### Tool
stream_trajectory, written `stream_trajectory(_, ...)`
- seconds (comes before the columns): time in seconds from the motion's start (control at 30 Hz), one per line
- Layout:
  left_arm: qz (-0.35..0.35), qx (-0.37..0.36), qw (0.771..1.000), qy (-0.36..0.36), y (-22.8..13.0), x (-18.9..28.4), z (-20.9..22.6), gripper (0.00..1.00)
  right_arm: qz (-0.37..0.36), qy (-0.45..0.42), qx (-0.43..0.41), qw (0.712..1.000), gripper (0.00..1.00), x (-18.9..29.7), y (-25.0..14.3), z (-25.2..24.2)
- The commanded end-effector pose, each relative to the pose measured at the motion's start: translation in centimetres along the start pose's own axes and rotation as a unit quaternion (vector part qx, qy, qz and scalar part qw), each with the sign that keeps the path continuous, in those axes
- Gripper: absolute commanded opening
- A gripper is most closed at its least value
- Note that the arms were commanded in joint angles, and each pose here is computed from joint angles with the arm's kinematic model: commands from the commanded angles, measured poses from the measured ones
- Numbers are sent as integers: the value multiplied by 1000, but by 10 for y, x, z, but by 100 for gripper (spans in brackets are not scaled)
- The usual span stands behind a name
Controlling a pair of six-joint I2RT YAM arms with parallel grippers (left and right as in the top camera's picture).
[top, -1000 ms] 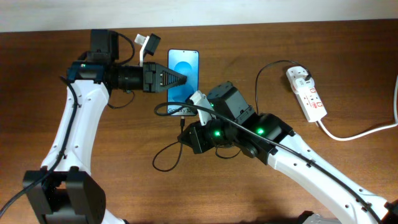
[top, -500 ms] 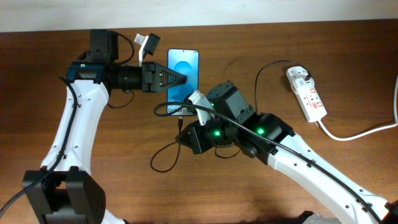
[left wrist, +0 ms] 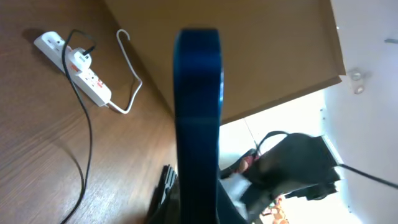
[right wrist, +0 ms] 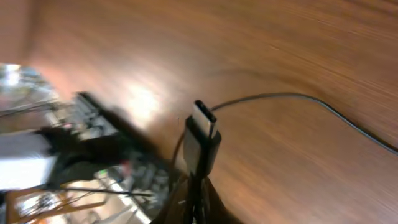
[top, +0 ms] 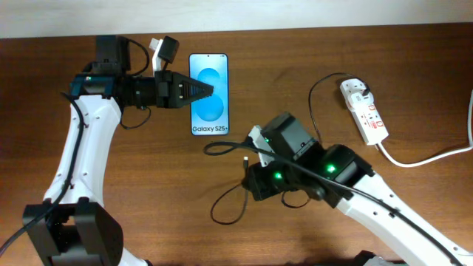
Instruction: Plug charger to phone and switch on socket
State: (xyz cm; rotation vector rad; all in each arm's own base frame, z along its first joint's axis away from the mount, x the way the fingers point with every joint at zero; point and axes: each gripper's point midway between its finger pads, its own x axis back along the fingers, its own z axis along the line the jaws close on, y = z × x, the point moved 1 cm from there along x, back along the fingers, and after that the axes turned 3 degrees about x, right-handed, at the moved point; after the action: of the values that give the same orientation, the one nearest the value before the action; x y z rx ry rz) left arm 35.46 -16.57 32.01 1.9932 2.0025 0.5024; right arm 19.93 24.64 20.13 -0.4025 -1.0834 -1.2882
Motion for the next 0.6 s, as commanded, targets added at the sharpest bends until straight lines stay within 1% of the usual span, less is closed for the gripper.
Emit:
stream_trajectory(0.0, 0, -8, 1000, -11, -1, 1, -14, 0, 7, -105, -48, 993, 15, -23, -11, -48)
stream_trajectory(0.03, -2, -3, 1000, 25, -1, 1, -2, 0, 7, -107, -51, 993, 35, -31, -13, -53)
stream_trajectory(0.07, -3, 9, 998, 57, -2, 2, 9, 0, 6, -107, -51, 993, 39, -40, -15, -58)
stream_trajectory(0.1, -2, 22, 996, 81, -5, 3, 16, 0, 2, -107, -50, 993, 45, -48, -13, -62)
stream_trajectory(0.13, -2, 27, 996, 86, -6, 3, 18, 0, -5, -112, -59, 992, 55, -51, -10, -64)
stream_trajectory(0.17, -1, 31, 996, 86, -7, 3, 18, 0, -15, -112, -97, 989, 56, -50, -6, -66)
stream_trajectory(0.2, -1, 32, 996, 86, -7, 4, 18, 0, -31, -112, -175, 978, 61, -45, -1, -74)
stream_trajectory(0.23, -1, 32, 996, 86, -7, 4, 18, 0, -40, -115, -219, 968, 64, -42, 2, -82)
stream_trajectory(0.27, -1, 32, 996, 86, -7, 4, 18, 0, -51, -117, -257, 958, 67, -38, 6, -91)
stream_trajectory(0.3, -1, 32, 996, 86, -7, 4, 18, 0, -61, -118, -265, 955, 73, -35, 11, -98)
stream_trajectory(0.33, -1, 32, 996, 86, -7, 4, 18, 0, -67, -120, -266, 954, 72, -32, 14, -104)
stream_trajectory(0.37, -1, 32, 996, 86, -7, 4, 18, 0, -69, -120, -263, 955, 60, -31, 16, -108)
stream_trajectory(0.4, -1, 32, 996, 86, -7, 4, 18, 0, -67, -117, -251, 958, 42, -31, 17, -108)
stream_trajectory(0.43, -1, 32, 996, 86, -7, 4, 18, 0, -66, -106, -241, 962, 33, -32, 18, -104)
stream_trajectory(0.47, -1, 32, 996, 86, -7, 4, 18, 0, -69, -94, -222, 968, 18, -33, 22, -100)
stream_trajectory(0.5, -1, 32, 996, 86, -7, 4, 18, 0, -78, -88, -205, 972, 6, -32, 28, -98)
stream_trajectory(0.57, -1, 32, 996, 86, -7, 4, 18, 0, -93, -90, -196, 972, 4, -31, 35, -98)
